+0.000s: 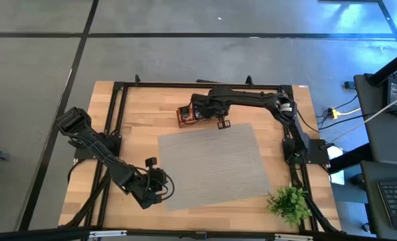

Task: Pick & Place Tea
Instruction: Put the white orange tea bag into the right section of the wooden organizer, then return to Home Position

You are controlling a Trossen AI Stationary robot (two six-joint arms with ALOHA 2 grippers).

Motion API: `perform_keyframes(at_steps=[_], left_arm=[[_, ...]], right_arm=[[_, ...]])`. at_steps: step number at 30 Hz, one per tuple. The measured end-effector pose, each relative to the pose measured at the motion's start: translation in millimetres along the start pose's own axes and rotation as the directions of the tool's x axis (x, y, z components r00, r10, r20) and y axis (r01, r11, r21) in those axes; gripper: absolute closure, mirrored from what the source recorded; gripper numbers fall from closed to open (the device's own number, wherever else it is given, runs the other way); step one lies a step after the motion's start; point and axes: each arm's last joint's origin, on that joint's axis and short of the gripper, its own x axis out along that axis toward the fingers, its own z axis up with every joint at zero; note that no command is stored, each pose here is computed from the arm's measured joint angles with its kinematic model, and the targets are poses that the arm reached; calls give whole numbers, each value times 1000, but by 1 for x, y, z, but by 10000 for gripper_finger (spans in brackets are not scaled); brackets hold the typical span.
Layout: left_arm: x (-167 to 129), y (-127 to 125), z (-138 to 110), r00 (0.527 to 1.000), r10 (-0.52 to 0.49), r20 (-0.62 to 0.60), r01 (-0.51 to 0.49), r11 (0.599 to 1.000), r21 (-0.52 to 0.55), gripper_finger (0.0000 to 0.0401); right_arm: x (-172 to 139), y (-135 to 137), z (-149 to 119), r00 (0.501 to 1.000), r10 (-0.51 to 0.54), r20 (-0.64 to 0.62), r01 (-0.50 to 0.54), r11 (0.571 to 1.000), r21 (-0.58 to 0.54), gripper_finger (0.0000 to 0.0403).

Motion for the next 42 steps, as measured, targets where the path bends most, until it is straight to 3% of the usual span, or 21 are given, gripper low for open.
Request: perform_keyframes(at_steps=[9, 16, 22, 26, 30, 42], left_arm=[[0, 0, 0, 1000, 0, 0, 0, 1000, 0, 294], [0, 0, 0, 1000, 0, 0, 0, 1000, 0, 291], [0, 0, 0, 1000, 0, 0, 0, 1000, 0, 294], [0, 0, 0, 1000, -1, 0, 1, 1000, -4, 291], [0, 0, 0, 1000, -1, 0, 1, 1000, -4, 292], [-6, -6, -6, 1000, -24, 3, 24, 999, 25, 292]], right_arm=[[0, -2, 1, 1000, -7, 17, 6, 999, 35, 366], [4, -10, -3, 1000, -17, 2, 16, 988, 151, 318], [8, -24, -8, 993, -117, -36, 122, 946, 300, 290], [10, -28, -6, 998, -31, 47, 12, 938, 346, 286], [9, -27, 4, 966, 115, 233, -184, 937, 297, 286], [13, -18, 8, 971, 100, 219, -145, 970, 197, 286]])
